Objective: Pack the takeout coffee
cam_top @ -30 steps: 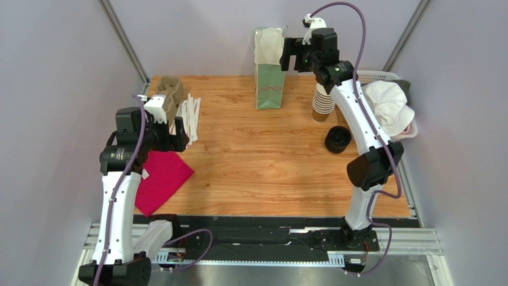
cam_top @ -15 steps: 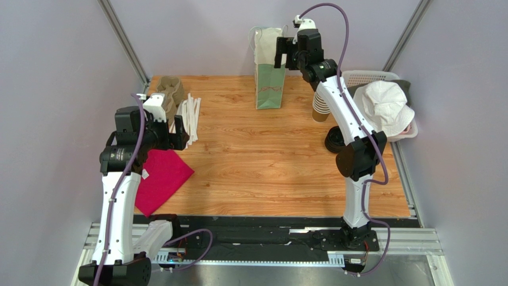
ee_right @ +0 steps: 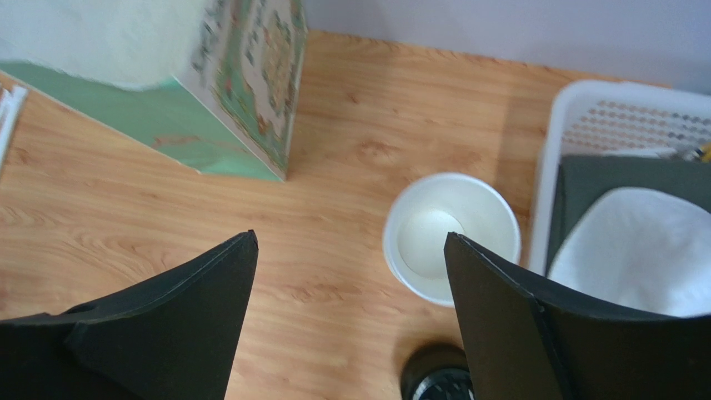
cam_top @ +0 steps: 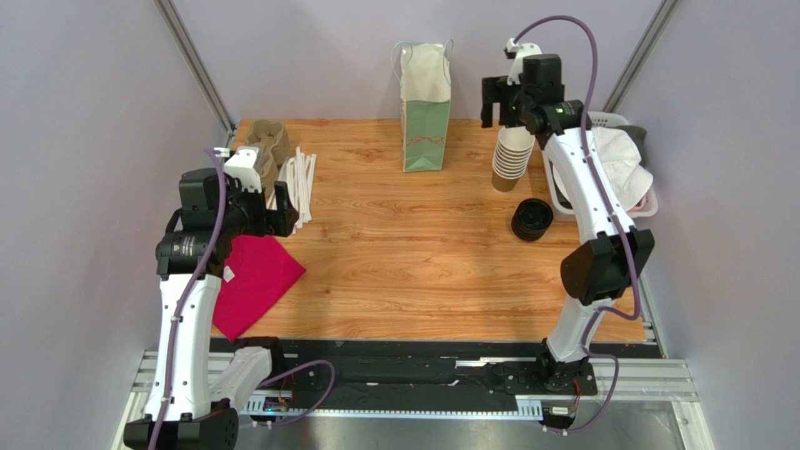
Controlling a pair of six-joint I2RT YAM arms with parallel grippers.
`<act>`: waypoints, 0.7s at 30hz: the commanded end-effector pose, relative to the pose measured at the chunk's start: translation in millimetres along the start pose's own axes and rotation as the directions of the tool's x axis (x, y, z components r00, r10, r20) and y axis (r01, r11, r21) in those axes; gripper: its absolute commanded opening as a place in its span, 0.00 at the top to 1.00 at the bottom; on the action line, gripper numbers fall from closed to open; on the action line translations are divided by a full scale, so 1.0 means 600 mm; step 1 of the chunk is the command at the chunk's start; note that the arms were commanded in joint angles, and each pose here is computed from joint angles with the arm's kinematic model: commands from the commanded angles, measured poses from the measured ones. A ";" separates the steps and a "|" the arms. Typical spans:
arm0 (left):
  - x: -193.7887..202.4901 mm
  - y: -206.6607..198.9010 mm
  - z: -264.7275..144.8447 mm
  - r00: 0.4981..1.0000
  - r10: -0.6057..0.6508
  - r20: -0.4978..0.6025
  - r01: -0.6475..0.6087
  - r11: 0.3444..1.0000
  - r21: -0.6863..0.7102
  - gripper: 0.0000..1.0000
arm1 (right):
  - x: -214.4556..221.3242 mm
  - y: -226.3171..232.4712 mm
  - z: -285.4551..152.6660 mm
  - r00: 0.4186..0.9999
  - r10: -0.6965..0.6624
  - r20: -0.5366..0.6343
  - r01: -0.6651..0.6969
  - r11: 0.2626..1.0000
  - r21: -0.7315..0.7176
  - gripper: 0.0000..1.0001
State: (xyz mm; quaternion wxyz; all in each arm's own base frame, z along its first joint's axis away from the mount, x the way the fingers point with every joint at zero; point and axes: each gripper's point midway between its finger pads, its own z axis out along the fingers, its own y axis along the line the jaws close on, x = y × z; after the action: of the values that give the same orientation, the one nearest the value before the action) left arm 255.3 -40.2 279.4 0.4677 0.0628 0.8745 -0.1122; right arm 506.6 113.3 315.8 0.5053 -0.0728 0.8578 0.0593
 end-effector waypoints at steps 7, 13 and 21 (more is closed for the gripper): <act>-0.021 -0.013 -0.003 0.999 0.005 0.054 -0.007 0.999 0.039 0.01 | 0.067 -0.007 -0.026 0.978 -0.153 -0.145 0.136 0.983 -0.120 0.18; -0.020 -0.015 -0.006 0.998 0.015 0.056 -0.017 0.999 0.043 0.01 | 0.096 -0.020 0.012 0.962 -0.166 -0.218 0.148 0.984 -0.100 0.21; -0.016 -0.014 -0.001 0.999 0.015 0.046 -0.017 0.999 0.047 0.01 | 0.104 -0.032 0.036 0.957 -0.175 -0.232 0.162 0.984 -0.072 0.25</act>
State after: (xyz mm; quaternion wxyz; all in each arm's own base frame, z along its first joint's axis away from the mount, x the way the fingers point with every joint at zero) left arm 255.3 -44.6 281.6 0.4704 0.0695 0.8710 -0.1231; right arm 485.9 97.9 224.8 0.3627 -0.1600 0.9169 0.0460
